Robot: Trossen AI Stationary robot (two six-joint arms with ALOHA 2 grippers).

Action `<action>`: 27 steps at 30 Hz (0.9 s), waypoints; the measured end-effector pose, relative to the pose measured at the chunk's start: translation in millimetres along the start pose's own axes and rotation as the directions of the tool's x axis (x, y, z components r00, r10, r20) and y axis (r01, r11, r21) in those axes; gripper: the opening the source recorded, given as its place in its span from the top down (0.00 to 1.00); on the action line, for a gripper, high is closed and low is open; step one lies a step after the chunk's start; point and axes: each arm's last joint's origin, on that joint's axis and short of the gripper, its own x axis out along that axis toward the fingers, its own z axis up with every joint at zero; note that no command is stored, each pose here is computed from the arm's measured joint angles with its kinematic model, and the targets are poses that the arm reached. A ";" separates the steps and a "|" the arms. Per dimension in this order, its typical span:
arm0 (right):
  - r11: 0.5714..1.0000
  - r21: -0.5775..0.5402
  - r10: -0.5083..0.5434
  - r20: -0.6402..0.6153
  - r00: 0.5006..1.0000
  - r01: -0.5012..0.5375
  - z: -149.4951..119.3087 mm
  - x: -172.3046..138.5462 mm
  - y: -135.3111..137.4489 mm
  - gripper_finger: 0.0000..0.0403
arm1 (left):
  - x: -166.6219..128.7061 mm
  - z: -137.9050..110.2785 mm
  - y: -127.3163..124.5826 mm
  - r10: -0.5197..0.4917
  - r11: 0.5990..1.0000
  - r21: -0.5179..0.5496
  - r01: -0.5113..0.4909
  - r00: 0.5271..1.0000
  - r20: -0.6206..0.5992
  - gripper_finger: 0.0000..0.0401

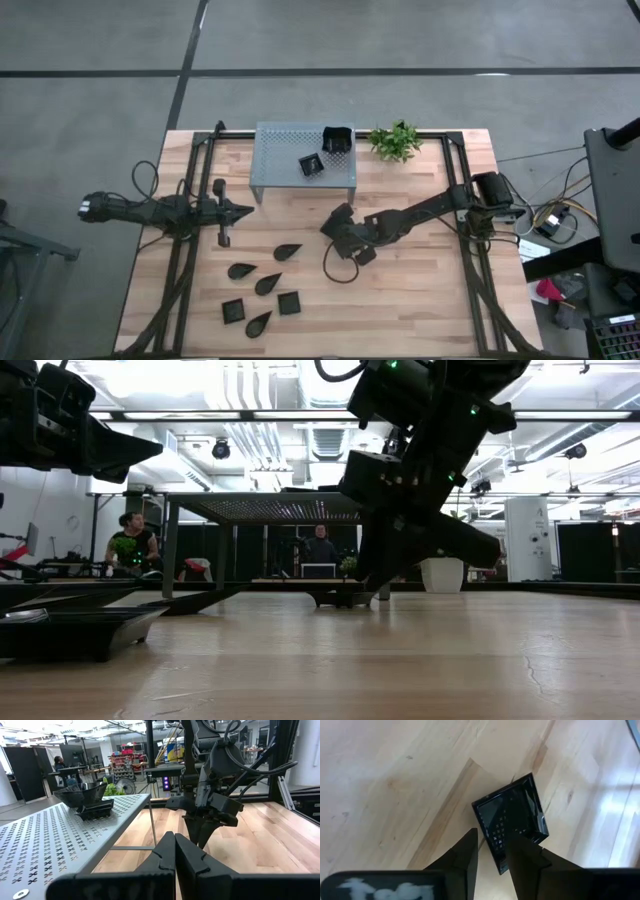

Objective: Pick & Place Mini shaped plates
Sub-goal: Stack the black square plate on top of the black square plate on the shelf

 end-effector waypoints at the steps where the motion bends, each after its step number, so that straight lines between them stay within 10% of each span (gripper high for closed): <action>1: 1.000 0.002 -0.001 0.001 1.000 0.001 -0.1 0.1 -0.4 0.78 | 0.0 0.0 0.0 0.000 1.000 0.000 0.000 1.000 0.000 1.00; 27: 0.999 0.047 0.009 -0.008 1.000 -0.009 -8.4 6.3 3.5 0.77 | 0.0 0.0 0.0 0.000 1.000 0.000 0.000 1.000 0.000 1.00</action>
